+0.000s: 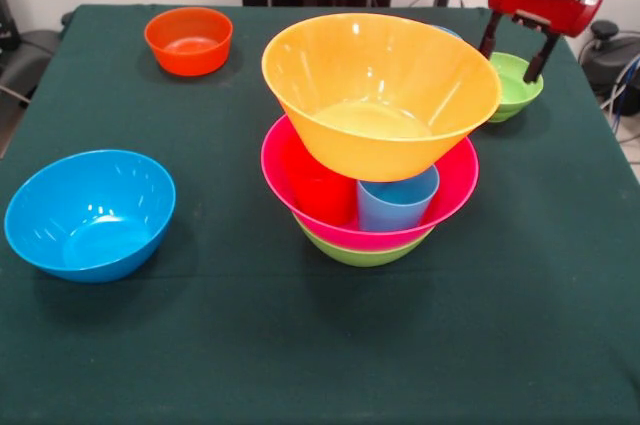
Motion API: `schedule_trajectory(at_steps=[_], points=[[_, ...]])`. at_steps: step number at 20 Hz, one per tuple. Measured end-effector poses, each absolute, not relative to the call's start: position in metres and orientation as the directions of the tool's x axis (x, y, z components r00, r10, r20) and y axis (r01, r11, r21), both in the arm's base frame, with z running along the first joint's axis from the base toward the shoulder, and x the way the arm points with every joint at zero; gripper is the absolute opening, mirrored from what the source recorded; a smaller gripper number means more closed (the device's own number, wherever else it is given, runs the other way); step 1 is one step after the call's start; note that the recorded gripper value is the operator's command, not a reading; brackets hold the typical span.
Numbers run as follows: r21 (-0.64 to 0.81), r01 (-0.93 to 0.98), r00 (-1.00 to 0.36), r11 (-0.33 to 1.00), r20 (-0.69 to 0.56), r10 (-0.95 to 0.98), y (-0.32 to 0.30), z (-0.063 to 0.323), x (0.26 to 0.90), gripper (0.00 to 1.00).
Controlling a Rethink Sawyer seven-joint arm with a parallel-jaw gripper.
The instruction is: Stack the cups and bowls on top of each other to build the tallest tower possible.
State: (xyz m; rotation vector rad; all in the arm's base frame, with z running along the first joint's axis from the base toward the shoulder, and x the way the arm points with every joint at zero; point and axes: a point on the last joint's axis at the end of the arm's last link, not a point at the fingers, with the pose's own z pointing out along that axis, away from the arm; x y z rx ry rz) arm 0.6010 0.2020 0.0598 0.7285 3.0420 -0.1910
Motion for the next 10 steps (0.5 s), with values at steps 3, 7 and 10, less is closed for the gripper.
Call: schedule_trajectory(at_steps=[3,7,10], points=[[-0.103,0.456,-0.890,0.884,-0.032,0.456,0.203,0.050,0.596,1.00],[-0.099,0.459,-0.888,0.883,-0.009,0.460,0.205,0.042,0.588,1.00],[-0.101,0.457,-0.888,0.884,0.003,0.460,0.207,0.039,0.582,1.00]])
